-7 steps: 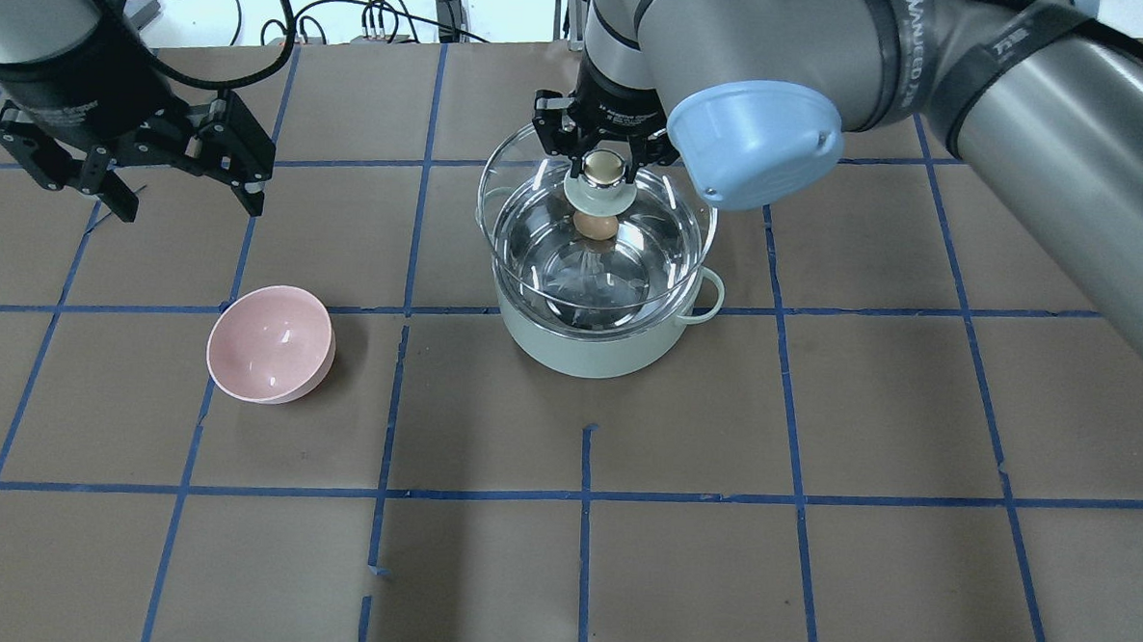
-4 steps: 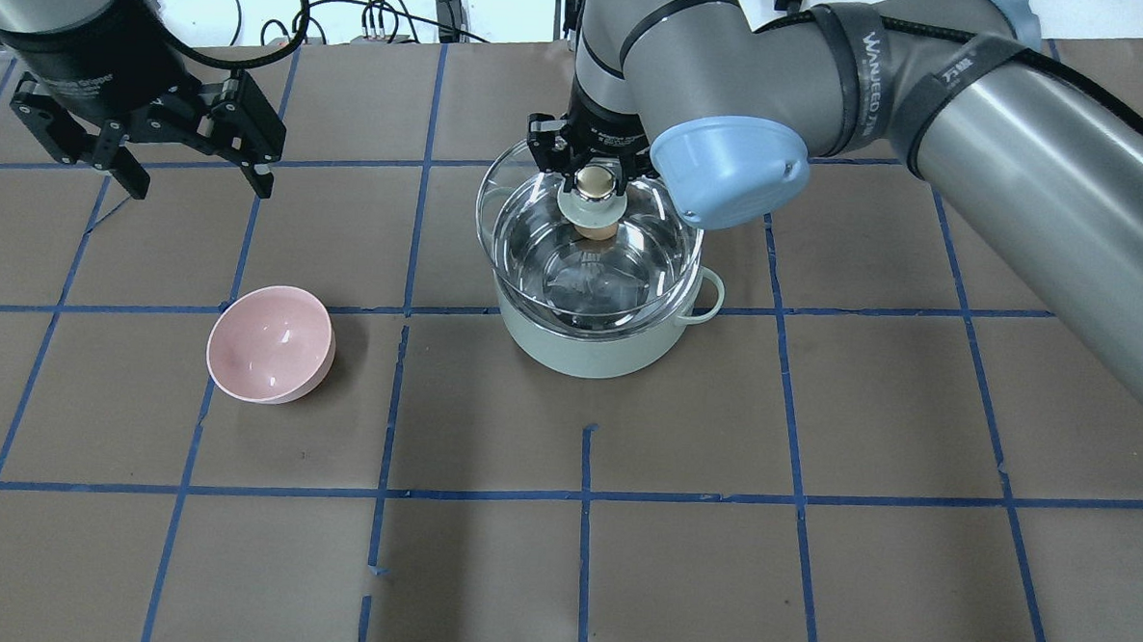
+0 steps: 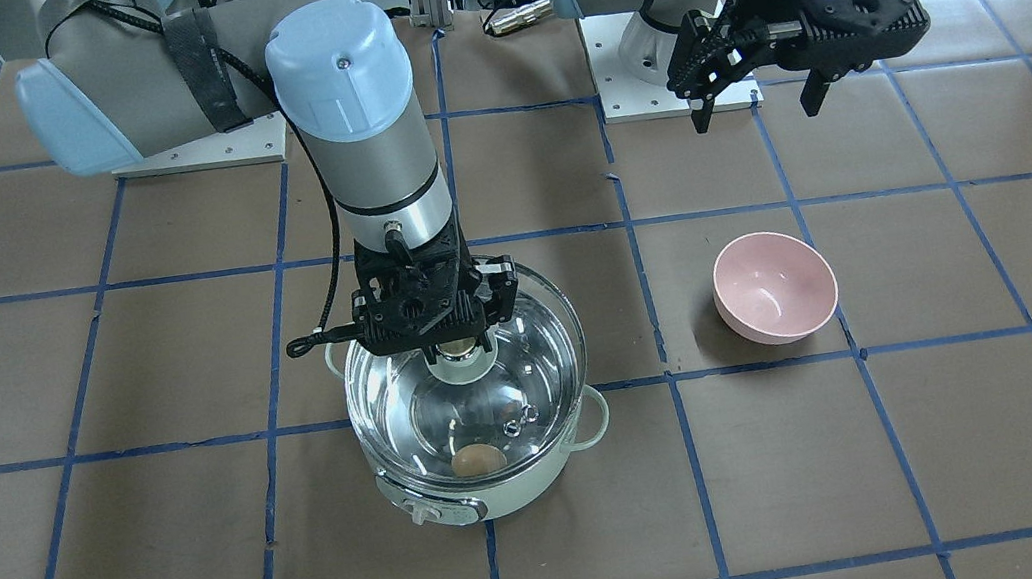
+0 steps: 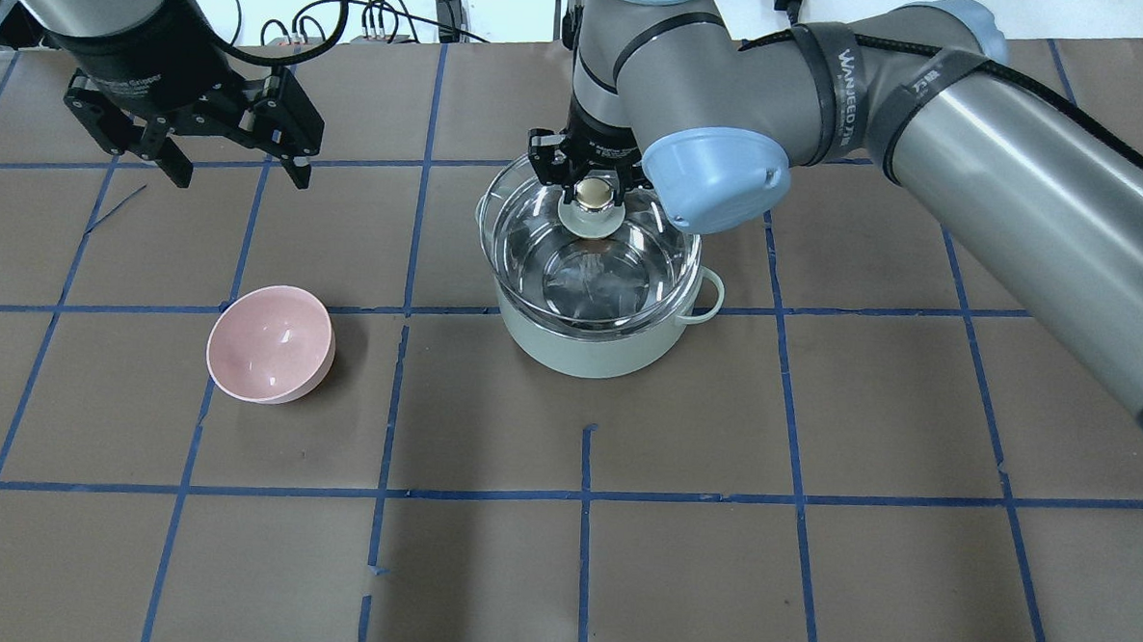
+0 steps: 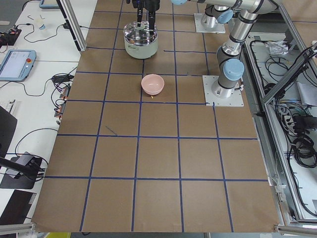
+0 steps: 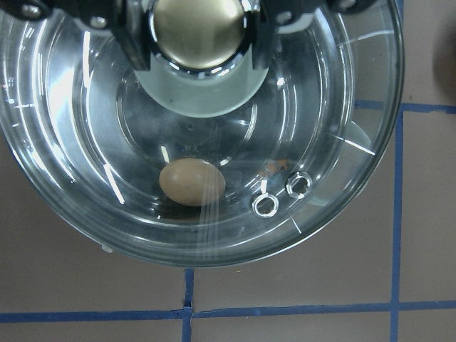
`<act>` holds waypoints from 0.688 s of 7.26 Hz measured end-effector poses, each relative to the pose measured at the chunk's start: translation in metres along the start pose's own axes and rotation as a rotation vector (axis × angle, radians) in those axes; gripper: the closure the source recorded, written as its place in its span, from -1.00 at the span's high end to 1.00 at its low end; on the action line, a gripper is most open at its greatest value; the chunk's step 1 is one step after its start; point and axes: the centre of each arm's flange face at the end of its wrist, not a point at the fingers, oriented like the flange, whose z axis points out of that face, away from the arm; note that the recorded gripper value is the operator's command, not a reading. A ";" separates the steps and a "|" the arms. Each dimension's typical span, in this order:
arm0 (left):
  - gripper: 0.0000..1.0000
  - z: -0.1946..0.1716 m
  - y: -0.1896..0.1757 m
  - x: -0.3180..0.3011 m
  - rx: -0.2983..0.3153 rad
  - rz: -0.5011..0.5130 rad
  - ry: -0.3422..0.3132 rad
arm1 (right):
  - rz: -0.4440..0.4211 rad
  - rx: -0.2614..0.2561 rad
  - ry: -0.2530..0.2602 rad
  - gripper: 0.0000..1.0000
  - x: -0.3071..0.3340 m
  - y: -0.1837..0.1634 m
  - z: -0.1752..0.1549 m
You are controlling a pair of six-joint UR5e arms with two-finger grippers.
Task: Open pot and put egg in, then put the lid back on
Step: 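Lower the glass lid onto the pot with the right gripper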
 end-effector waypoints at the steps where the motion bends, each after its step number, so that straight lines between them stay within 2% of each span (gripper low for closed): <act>1: 1.00 0.002 0.001 0.001 -0.003 0.001 0.001 | -0.010 0.003 -0.001 -0.22 0.001 0.001 0.005; 5: 1.00 -0.003 0.008 -0.001 0.005 0.001 -0.011 | -0.017 0.019 -0.006 -0.21 0.004 0.004 0.016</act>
